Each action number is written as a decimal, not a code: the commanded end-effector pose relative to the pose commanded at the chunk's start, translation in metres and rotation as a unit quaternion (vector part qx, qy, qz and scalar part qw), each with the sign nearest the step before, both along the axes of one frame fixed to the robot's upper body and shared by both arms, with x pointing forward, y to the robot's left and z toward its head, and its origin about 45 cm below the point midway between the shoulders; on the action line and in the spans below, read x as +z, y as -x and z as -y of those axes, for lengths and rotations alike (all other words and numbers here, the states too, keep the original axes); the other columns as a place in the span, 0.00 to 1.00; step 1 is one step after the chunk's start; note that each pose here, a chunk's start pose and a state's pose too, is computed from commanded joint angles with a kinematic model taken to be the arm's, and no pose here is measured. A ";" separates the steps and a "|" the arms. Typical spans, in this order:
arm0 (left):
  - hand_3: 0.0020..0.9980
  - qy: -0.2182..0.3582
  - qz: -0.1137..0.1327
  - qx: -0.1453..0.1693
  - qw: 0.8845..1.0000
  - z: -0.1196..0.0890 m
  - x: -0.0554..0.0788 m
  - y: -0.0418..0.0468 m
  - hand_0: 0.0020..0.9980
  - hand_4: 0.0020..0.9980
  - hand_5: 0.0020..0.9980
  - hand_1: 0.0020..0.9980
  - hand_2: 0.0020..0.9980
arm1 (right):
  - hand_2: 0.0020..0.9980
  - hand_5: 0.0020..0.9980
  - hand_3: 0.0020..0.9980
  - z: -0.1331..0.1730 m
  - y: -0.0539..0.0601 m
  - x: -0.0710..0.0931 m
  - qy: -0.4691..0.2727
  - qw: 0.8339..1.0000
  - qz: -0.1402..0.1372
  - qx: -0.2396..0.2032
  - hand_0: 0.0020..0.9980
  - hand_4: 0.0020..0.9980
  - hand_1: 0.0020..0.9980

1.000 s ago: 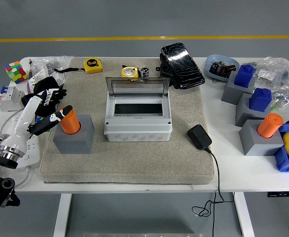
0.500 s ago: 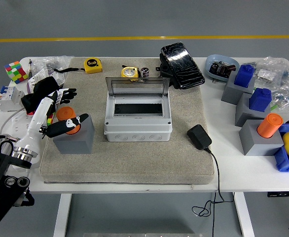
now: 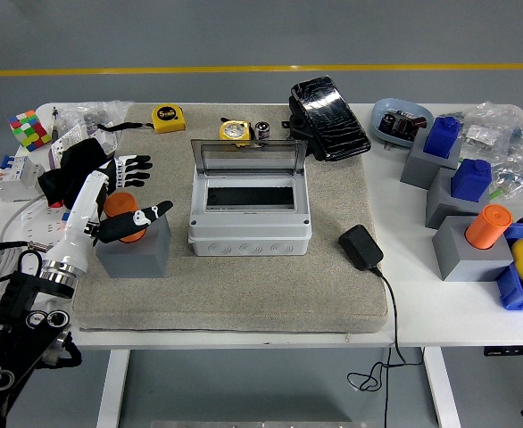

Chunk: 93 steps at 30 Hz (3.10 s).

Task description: Fetch the battery,place it into the box,close the lid of the box

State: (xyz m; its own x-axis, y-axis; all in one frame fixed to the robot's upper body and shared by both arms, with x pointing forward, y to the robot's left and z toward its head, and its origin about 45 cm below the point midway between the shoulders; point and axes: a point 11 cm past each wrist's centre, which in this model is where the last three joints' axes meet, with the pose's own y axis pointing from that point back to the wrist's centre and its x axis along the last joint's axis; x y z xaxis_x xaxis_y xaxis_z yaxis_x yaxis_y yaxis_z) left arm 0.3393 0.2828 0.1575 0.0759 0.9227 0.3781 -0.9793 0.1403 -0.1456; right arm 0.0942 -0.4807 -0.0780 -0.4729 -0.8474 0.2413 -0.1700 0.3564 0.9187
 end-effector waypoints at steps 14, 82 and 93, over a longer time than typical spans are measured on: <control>0.53 0.041 0.006 0.000 0.999 0.004 -0.003 -0.0046 0.47 1.00 0.00 0.44 0.45 | 0.63 0.44 0.54 0.000 0.000 0.000 -0.001 1.000 -0.001 0.000 0.66 0.94 0.63; 0.21 0.042 0.062 -0.052 0.996 0.032 0.039 -0.0172 0.03 0.92 0.00 0.03 0.15 | 0.63 0.44 0.54 -0.002 -0.001 -0.001 -0.002 1.000 0.000 0.003 0.66 0.94 0.63; 0.21 -0.139 0.072 -0.097 0.983 0.075 0.082 -0.0343 0.03 0.93 0.00 0.03 0.15 | 0.63 0.44 0.54 -0.002 0.000 -0.001 -0.001 1.000 -0.001 0.002 0.66 0.94 0.63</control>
